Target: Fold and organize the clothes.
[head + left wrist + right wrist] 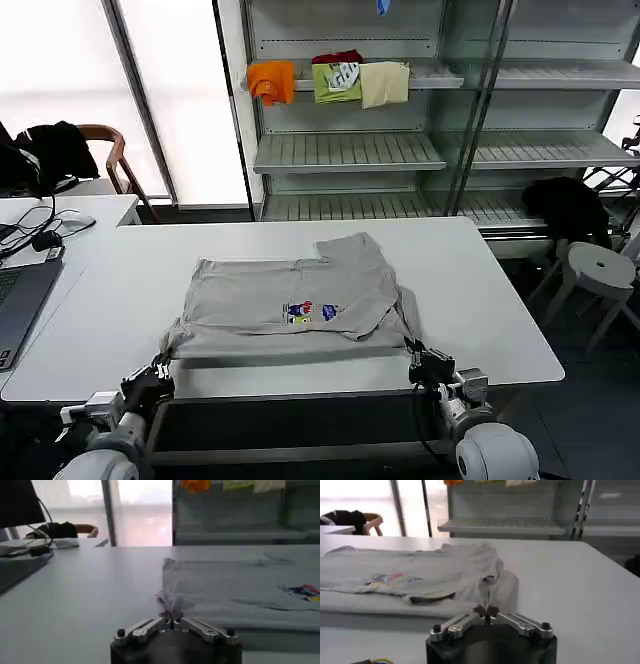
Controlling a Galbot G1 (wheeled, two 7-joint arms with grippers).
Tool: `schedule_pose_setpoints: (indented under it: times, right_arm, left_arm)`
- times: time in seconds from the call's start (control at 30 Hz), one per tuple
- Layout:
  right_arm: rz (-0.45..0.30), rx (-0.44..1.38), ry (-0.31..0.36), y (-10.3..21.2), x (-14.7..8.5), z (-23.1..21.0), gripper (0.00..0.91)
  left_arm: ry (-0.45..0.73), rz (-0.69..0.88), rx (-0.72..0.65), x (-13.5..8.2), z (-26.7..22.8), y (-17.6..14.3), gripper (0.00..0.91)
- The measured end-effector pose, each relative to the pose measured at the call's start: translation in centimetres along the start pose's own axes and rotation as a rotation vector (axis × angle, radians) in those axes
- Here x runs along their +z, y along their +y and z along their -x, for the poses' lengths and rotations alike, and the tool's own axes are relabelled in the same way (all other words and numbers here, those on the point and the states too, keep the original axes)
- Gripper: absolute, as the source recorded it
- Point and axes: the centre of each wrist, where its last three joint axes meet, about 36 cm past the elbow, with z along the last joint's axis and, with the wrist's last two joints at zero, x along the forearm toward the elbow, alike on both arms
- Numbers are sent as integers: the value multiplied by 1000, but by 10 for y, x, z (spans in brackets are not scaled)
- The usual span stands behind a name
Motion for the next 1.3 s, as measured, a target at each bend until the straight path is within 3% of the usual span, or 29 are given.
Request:
schedule_pose_setpoints:
  times: [0.1, 0.13, 0.17, 0.2, 0.27, 0.47, 0.83, 1.3]
  right_arm:
    - [-4, -6, 6, 3, 2, -4, 0]
    - [-5, -8, 8, 5, 3, -6, 0]
    - [-7, -8, 11, 5, 4, -7, 0]
    - [-8, -8, 14, 6, 5, -8, 30]
    - [-8, -7, 19, 8, 7, -12, 907]
    - [6, 13, 13, 10, 6, -17, 907]
    - [7, 84, -69, 6, -18, -13, 907]
    - [37, 33, -177, 3, -70, 68, 907]
  left_arm:
    - [8, -5, -9, 2, -7, 2, 10]
    - [12, -6, -9, 2, -9, 2, 81]
    - [14, -7, -10, 3, -10, 2, 836]
    - [16, -8, -9, 4, -12, 2, 907]
    - [19, -10, -12, 4, -14, 1, 907]
    - [15, -9, -32, 4, -18, 1, 907]
    - [-51, -5, -59, -13, -16, 5, 907]
    - [-177, 8, 41, -64, 43, -2, 907]
